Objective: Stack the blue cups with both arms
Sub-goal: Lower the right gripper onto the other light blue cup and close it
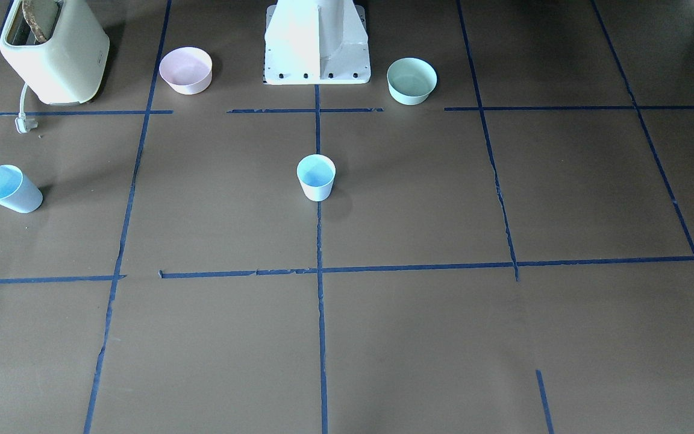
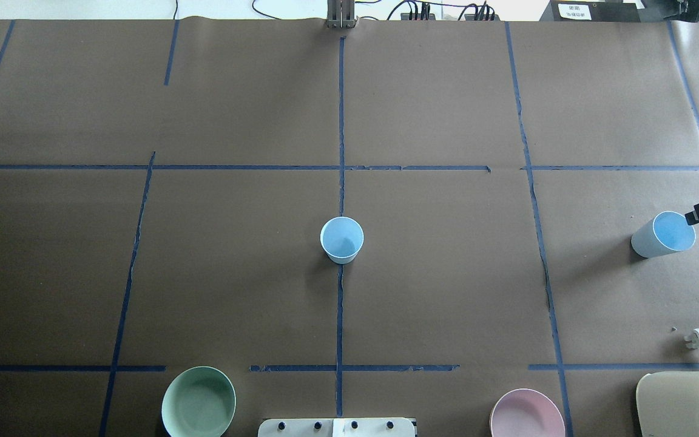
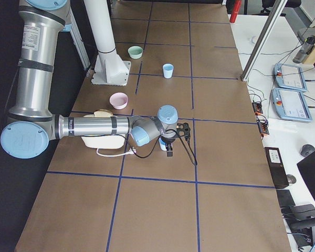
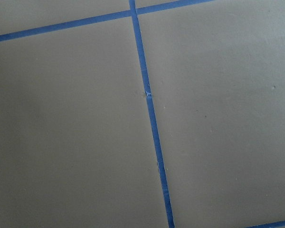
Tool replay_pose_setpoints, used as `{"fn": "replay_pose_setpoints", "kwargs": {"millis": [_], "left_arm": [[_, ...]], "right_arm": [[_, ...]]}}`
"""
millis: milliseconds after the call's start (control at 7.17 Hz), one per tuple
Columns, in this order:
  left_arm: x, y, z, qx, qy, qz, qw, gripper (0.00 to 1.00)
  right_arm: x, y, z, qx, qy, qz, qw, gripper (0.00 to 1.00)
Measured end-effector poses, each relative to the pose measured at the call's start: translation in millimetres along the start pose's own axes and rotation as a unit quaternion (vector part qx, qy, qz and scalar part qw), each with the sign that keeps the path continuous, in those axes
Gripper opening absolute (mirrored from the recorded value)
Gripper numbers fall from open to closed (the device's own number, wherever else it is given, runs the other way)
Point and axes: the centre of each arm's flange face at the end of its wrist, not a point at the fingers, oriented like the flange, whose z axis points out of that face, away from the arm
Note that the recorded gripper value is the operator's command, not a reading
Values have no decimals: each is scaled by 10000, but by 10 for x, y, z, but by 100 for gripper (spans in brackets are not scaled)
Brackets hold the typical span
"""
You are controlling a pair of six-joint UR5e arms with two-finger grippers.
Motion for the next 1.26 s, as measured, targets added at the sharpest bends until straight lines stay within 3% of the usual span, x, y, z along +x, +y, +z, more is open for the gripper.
{"fn": "replay_pose_setpoints", "kwargs": {"millis": [140,419,558,1256], "left_arm": [[6,1,-7,7,-2,9,10000,100],[6,7,-6,6,-1,15,10000,100],[5,9,-4,3,-1,15,10000,100],[-10,8,12,-13,3,-3,10000,100]], "right_arm": [[-21,27,120,-75,75,-53,9999,93],[-61,38,344,-217,208,-137,9995,5],[-77,29,396,-253,220,-149,9993,0],[-372,-64,236,-184,-76,-19,9998,0]]}}
